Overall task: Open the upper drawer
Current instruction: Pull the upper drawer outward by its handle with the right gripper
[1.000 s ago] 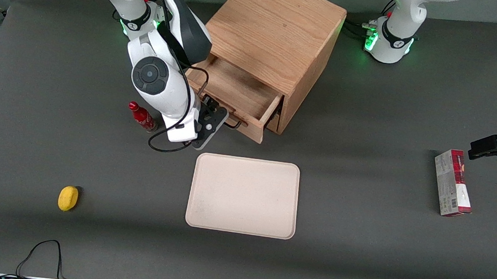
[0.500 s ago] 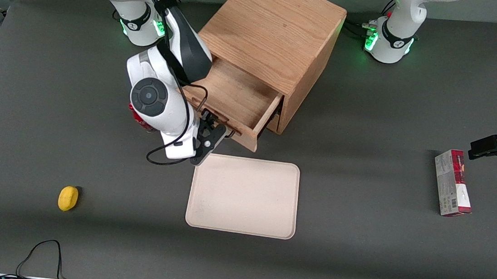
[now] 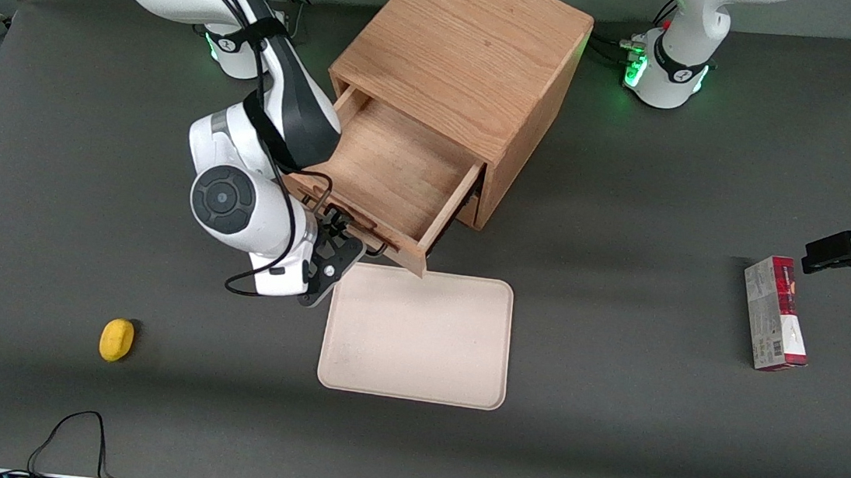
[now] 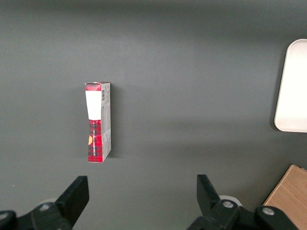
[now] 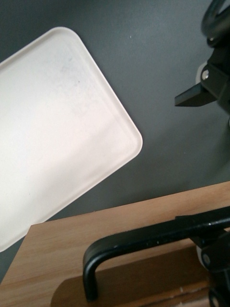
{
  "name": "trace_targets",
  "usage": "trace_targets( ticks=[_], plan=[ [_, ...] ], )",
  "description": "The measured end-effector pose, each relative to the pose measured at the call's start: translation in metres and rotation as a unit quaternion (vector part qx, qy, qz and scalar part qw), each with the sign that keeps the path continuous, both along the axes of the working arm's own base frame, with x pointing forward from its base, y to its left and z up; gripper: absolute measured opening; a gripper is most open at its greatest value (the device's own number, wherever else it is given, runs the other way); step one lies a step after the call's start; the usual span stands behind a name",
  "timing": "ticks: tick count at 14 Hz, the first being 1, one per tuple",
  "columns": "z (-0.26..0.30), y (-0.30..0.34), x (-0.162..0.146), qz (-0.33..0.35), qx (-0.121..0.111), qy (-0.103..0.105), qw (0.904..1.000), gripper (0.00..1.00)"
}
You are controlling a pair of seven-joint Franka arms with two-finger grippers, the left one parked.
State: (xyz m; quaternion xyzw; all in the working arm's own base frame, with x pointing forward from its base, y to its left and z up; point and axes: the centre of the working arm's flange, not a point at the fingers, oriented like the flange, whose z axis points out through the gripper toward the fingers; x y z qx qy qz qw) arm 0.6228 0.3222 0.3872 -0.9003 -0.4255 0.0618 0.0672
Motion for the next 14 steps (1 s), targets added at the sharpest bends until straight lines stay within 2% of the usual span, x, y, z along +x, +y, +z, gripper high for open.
trace_targets(
  ticks=[14],
  plan=[
    [-0.002, -0.032, 0.034, -0.011, 0.006, -0.010, 0.9999, 1.00]
  ],
)
